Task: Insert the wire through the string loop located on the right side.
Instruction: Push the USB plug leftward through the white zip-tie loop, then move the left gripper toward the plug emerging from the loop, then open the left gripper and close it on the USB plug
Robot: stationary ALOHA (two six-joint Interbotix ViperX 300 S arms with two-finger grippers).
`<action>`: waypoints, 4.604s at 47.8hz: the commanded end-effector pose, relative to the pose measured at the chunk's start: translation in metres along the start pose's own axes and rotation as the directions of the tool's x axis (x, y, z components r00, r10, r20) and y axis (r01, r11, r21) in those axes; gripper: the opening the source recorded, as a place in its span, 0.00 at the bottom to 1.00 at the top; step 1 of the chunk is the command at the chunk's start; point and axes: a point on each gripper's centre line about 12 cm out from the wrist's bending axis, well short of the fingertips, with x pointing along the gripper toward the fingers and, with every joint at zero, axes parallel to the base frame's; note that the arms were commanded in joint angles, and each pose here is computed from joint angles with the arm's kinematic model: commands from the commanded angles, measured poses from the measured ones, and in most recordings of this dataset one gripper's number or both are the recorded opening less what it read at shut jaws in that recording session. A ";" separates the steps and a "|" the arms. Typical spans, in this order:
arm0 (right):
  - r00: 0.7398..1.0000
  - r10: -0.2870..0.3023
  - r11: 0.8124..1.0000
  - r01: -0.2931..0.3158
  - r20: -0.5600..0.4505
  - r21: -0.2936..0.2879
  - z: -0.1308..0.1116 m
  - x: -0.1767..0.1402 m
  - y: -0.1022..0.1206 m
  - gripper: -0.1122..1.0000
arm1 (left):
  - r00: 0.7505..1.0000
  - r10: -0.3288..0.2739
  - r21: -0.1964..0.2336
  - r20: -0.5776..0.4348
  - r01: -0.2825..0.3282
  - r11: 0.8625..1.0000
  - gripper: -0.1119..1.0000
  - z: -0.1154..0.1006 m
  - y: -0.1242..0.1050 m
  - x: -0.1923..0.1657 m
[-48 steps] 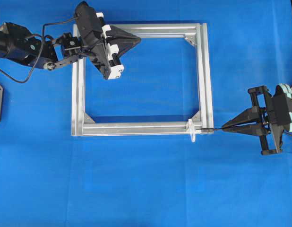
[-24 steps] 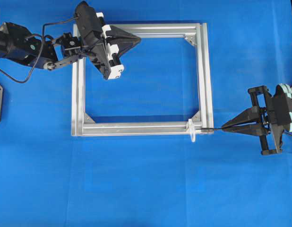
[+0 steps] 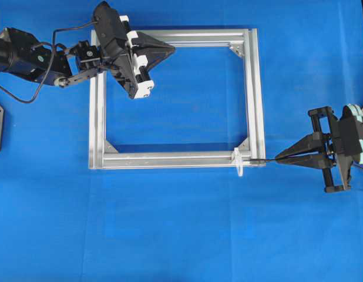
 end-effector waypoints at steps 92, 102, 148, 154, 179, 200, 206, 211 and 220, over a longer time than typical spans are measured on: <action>0.997 -0.064 0.998 0.064 0.049 0.007 0.024 0.070 -0.002 0.08 | 0.984 -0.176 0.033 0.031 0.175 0.984 0.10 0.009 -0.068 -0.016; 0.997 -0.066 0.998 0.066 0.047 0.007 0.022 0.068 -0.003 0.08 | 0.966 -0.258 0.048 0.021 0.257 0.965 0.10 0.005 -0.099 -0.025; 0.997 -0.065 0.998 0.065 0.050 0.008 0.023 0.068 -0.003 0.08 | 0.895 -0.446 0.013 -0.024 0.446 0.895 0.10 -0.007 -0.172 -0.056; 0.997 -0.065 0.998 0.065 0.052 0.008 0.023 0.068 -0.003 0.08 | 0.894 -0.447 0.017 -0.017 0.448 0.894 0.10 -0.004 -0.175 -0.052; 0.996 -0.066 0.998 0.066 0.054 0.008 0.024 0.068 -0.003 0.08 | 0.895 -0.439 0.063 -0.076 0.444 0.894 0.10 0.034 -0.218 0.025; 0.997 -0.065 0.998 0.065 0.052 0.008 0.023 0.067 -0.003 0.08 | 0.902 -0.412 0.060 -0.132 0.422 0.905 0.11 0.023 -0.206 0.030; 0.997 -0.065 0.998 0.065 0.052 0.008 0.023 0.068 -0.003 0.08 | 0.902 -0.411 0.061 -0.132 0.422 0.905 0.22 0.022 -0.206 0.029; 0.997 -0.066 0.998 0.065 0.049 0.007 0.023 0.068 -0.003 0.08 | 0.900 -0.414 0.066 -0.135 0.426 0.903 0.48 0.021 -0.207 0.028; 0.997 -0.066 0.998 0.065 0.049 0.007 0.023 0.068 -0.003 0.08 | 0.900 -0.414 0.066 -0.135 0.426 0.903 0.90 0.021 -0.207 0.028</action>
